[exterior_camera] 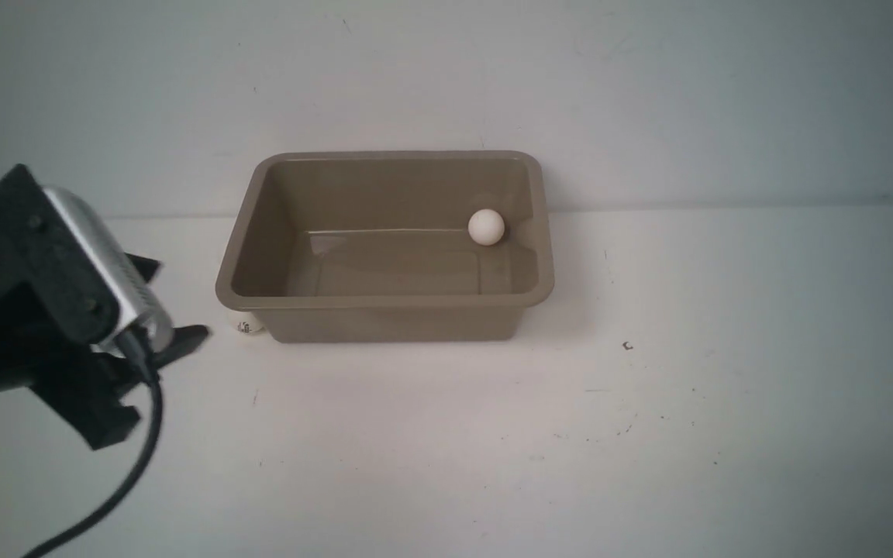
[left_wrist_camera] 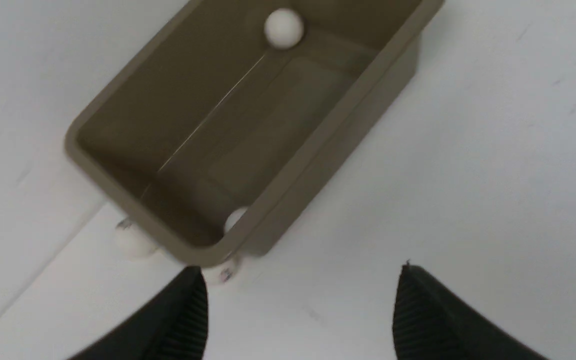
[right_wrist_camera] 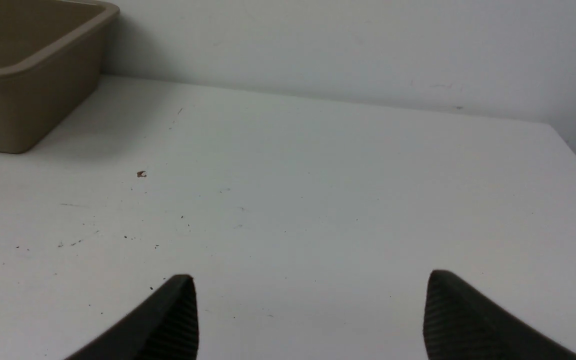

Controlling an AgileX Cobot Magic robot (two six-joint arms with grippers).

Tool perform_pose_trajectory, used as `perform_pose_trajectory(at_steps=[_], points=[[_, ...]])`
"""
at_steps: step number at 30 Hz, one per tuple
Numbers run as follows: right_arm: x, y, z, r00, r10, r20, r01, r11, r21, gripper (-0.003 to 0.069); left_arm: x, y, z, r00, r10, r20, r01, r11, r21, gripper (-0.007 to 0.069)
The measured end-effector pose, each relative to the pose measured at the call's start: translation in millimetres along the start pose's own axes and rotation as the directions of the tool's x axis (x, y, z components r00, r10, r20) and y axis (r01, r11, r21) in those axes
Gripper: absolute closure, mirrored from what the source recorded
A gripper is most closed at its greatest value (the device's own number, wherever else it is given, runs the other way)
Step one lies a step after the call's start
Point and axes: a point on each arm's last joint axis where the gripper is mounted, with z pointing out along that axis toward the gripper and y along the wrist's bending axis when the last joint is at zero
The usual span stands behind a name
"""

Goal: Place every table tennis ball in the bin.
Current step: Use the left arm to clamp the table tennis ball closest to it

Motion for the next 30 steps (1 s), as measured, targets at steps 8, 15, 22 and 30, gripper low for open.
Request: perform_pose_trajectory(at_steps=[8, 15, 22, 30], points=[[0.0, 0.0, 0.0, 1.000, -0.001, 0.000, 0.001, 1.000, 0.000, 0.0110, 26.4, 26.6, 22.7, 0.997, -0.069, -0.018, 0.069, 0.997, -0.023, 0.0179], [0.0, 0.0, 0.0, 1.000, -0.001, 0.000, 0.001, 1.000, 0.000, 0.0110, 60.4, 38.9, 76.3, 0.992, -0.126, -0.026, 0.127, 0.990, 0.054, 0.0179], [0.0, 0.0, 0.0, 1.000, -0.001, 0.000, 0.001, 1.000, 0.000, 0.0110, 95.2, 67.2, 114.0, 0.976, -0.217, -0.014, 0.217, 0.972, 0.086, 0.0179], [0.0, 0.0, 0.0, 1.000, -0.001, 0.000, 0.001, 1.000, 0.000, 0.0110, 112.4, 92.7, 156.5, 0.954, -0.287, 0.084, 0.268, 0.945, 0.188, 0.0179]])
